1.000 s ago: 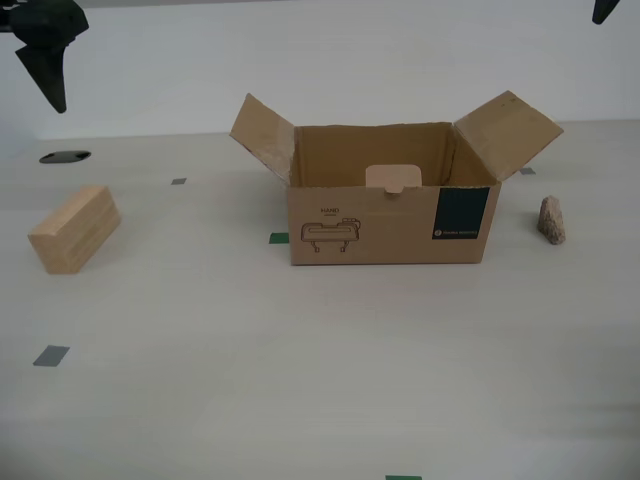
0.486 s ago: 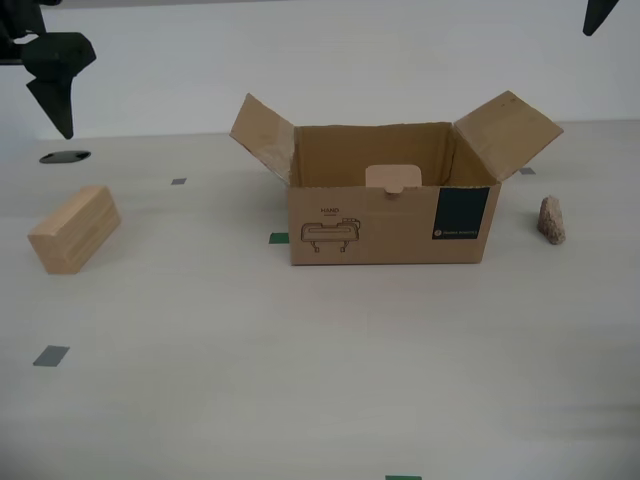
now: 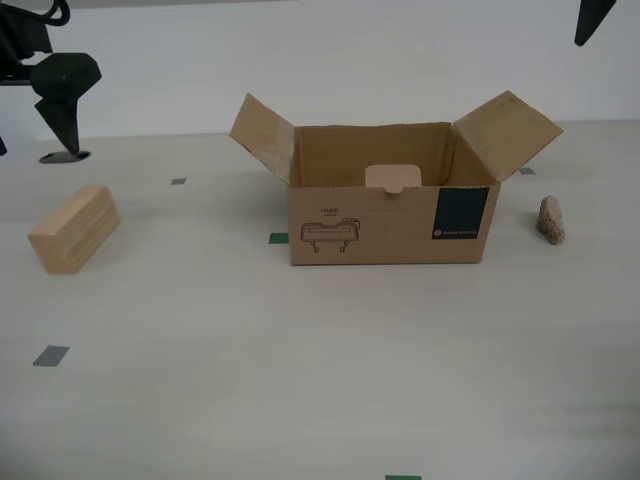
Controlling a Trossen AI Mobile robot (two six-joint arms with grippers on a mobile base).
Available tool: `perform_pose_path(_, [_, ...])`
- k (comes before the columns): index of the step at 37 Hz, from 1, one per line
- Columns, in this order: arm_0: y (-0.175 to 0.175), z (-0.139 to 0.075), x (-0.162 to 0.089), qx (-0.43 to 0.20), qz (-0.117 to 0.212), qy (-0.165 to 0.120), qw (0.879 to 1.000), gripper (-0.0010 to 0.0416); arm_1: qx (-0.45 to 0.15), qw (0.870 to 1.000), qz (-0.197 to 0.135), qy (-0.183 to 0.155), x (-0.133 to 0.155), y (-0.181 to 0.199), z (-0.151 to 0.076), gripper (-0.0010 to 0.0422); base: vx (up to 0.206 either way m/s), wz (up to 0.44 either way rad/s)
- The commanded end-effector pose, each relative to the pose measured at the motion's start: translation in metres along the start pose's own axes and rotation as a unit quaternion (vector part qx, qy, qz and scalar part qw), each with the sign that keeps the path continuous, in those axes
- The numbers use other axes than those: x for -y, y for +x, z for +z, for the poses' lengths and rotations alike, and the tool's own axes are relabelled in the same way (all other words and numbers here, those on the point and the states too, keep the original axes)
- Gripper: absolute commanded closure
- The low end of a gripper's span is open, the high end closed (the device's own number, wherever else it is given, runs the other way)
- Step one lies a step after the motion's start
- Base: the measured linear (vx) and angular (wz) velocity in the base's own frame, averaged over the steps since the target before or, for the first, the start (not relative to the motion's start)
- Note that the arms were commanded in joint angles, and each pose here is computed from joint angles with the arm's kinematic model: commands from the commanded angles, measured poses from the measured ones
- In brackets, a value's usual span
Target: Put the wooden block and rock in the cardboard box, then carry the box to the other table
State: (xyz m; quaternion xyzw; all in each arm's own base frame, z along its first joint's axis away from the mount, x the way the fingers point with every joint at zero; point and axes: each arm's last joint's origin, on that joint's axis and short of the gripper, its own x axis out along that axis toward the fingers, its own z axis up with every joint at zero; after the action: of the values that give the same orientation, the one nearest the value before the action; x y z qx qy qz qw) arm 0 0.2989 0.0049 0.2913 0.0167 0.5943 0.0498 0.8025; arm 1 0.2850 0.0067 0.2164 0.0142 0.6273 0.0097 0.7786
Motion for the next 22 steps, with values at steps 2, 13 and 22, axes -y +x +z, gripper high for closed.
perform_pose_path(2, [0.012, 0.006, 0.001, -0.006, 0.001, 0.001, 1.000, 0.0016, -0.004, 1.000, -0.001, 0.001, 0.000, 0.006, -0.004, 0.0021, 0.000, 0.000])
perform_pose_path(13, [0.042, 0.014, 0.004, -0.043, 0.000, 0.006, 0.999, 0.0017, -0.001, 1.000, -0.001, 0.001, 0.000, 0.016, -0.009, 0.0021, 0.000, 0.000])
perform_pose_path(22, [0.059, 0.018, 0.006, -0.057, 0.000, 0.007, 0.998, 0.0016, 0.020, 1.000, -0.001, 0.000, 0.000, 0.016, -0.005, 0.0021, 0.000, 0.000])
